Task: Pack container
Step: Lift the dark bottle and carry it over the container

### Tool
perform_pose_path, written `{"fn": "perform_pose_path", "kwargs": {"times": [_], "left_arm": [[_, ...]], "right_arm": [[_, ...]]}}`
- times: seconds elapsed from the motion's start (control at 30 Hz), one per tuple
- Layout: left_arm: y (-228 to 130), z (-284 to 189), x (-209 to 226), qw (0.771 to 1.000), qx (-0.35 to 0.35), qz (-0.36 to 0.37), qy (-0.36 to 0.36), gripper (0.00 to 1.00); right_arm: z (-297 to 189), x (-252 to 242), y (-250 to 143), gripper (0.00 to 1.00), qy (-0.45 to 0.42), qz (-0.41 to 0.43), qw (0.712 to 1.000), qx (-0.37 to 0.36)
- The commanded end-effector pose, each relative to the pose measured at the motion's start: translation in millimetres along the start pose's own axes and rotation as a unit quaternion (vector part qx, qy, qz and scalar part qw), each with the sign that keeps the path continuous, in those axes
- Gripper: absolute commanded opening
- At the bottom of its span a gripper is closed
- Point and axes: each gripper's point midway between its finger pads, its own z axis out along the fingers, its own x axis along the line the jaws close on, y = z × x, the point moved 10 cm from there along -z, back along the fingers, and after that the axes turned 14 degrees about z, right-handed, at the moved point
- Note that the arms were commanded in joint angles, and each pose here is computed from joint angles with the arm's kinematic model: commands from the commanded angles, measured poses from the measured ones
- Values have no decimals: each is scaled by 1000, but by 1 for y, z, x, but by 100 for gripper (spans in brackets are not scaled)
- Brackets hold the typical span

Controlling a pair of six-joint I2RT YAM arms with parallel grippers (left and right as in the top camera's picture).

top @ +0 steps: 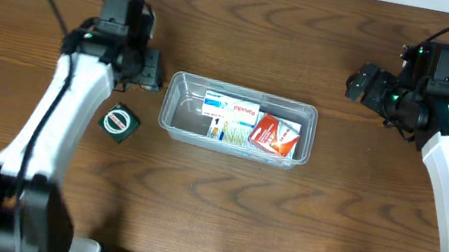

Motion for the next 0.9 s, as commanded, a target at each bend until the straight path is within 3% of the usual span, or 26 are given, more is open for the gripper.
{"fn": "perform_pose_path", "kwargs": {"times": [0.0, 0.2, 0.4, 0.63, 0.87], "left_arm": [[4, -47, 3, 998, -59, 11, 25, 24], [-5, -85, -10, 996, -88, 26, 20, 24], [-4, -87, -47, 994, -85, 70, -17, 24], [0, -66, -66, 994, -59, 90, -34, 24], [6, -17, -73, 996, -6, 75, -44, 20]], "right_arm": [[-1, 0, 2, 99, 1, 5, 1000, -3], [-2, 0, 2, 99, 2, 5, 1000, -3], [-1, 0, 2, 99, 1, 5, 1000, -3], [-2, 0, 2, 99, 2, 5, 1000, -3], [-1, 0, 2, 99, 1, 5, 1000, -3]]}}
